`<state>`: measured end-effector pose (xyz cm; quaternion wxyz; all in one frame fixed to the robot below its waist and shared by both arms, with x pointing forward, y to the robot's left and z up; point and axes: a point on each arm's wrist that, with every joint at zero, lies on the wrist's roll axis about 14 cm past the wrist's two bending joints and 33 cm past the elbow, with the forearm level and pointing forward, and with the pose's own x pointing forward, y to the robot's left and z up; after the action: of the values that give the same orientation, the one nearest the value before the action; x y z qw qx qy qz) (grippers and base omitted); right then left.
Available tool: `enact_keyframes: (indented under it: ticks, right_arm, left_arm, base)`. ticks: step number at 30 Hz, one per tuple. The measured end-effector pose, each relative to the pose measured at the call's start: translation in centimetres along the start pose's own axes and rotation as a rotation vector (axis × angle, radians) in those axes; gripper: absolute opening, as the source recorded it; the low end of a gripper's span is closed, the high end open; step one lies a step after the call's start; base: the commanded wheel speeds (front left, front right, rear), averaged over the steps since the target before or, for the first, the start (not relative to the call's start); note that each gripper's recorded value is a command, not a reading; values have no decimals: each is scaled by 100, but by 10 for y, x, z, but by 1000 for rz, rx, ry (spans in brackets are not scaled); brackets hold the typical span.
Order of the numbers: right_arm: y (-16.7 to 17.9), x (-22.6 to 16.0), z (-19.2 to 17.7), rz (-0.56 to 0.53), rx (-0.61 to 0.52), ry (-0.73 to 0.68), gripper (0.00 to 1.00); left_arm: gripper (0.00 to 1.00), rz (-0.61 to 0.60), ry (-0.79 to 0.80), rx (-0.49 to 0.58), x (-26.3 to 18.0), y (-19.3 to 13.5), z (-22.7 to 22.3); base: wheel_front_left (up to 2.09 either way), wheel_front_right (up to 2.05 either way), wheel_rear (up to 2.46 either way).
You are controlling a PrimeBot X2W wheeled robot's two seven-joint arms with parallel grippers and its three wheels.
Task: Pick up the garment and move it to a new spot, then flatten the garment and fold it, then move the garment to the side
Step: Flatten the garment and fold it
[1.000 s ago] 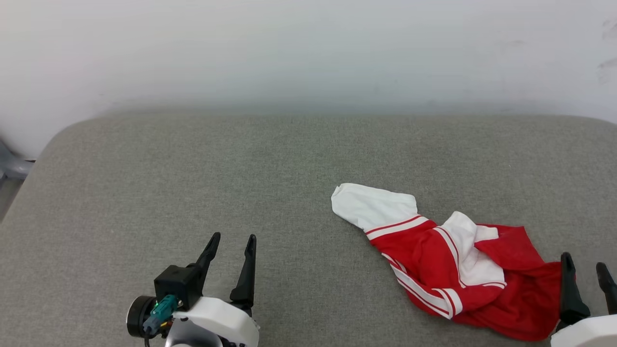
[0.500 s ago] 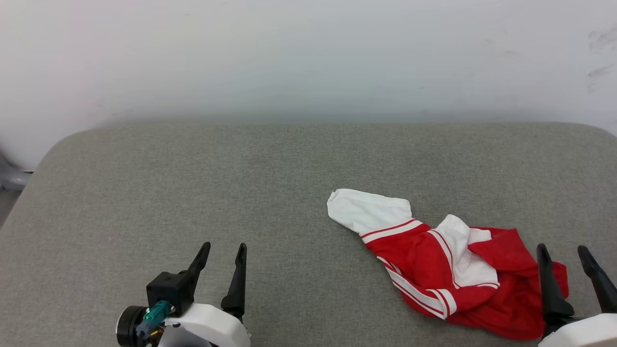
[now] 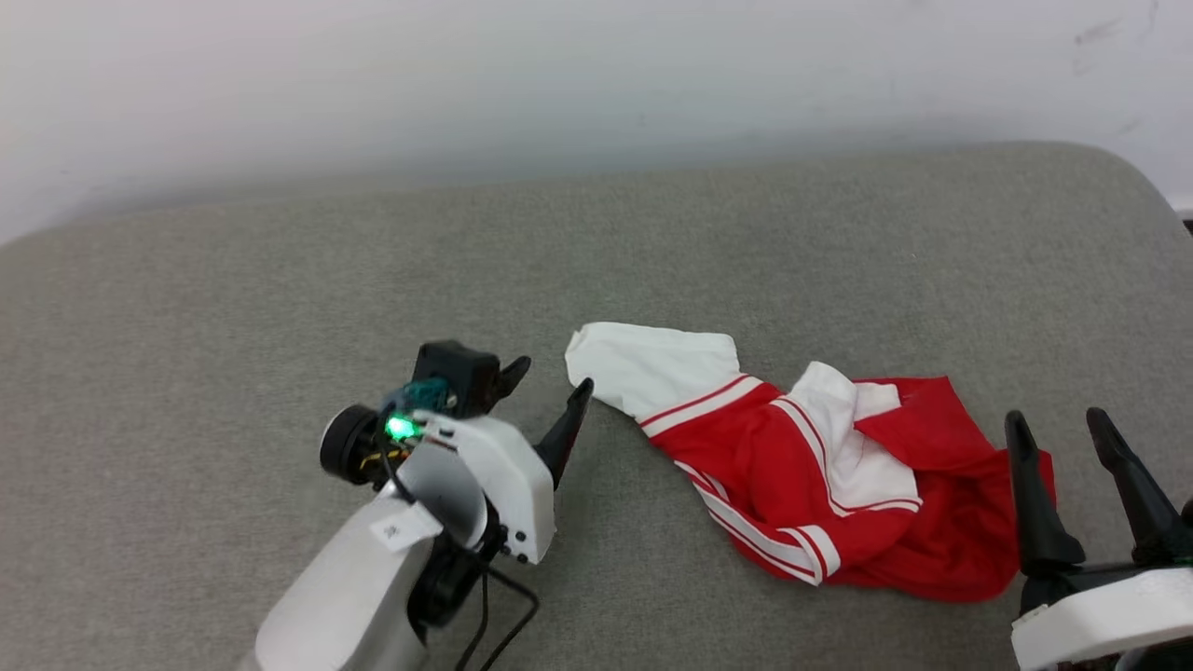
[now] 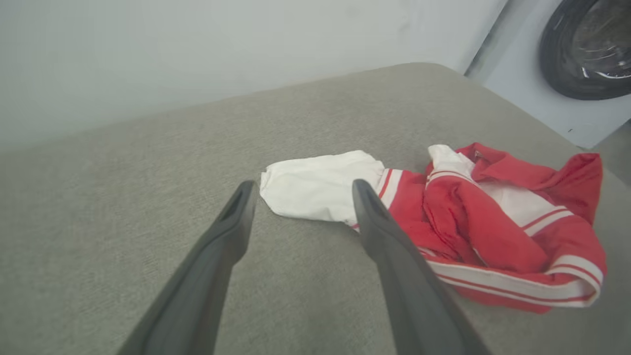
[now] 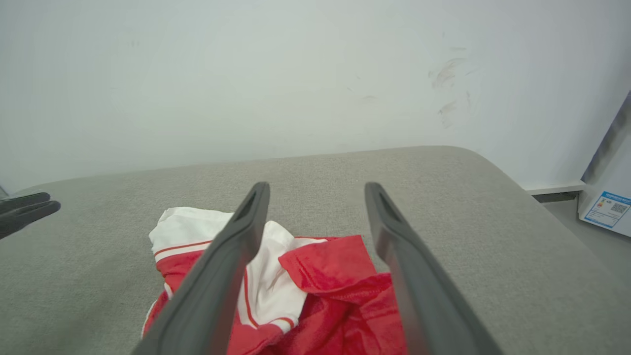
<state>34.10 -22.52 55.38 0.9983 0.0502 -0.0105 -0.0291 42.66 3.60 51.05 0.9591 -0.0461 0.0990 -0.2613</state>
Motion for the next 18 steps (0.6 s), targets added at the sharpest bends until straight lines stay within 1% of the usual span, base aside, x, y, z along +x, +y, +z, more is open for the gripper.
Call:
enact_keyframes:
  ticks: [3,9,13,18]
  right_arm:
    - [-3,6,-4,-12,4,8,100]
    - [-18,13,-27,-62,9,69,100]
    - [-27,16,-39,-94,16,97,100]
    - [-36,18,-53,-126,28,125,100]
  left_arm:
    - [100,-73,102,-4,26,-8,-11]
    - [100,-173,320,40,69,-14,-41]
    - [100,-211,497,84,84,-14,-74]
    - [100,-223,676,130,93,-8,-110]
  base:
    - [0,0,0]
    - [0,0,0]
    - [0,0,0]
    - [0,0,0]
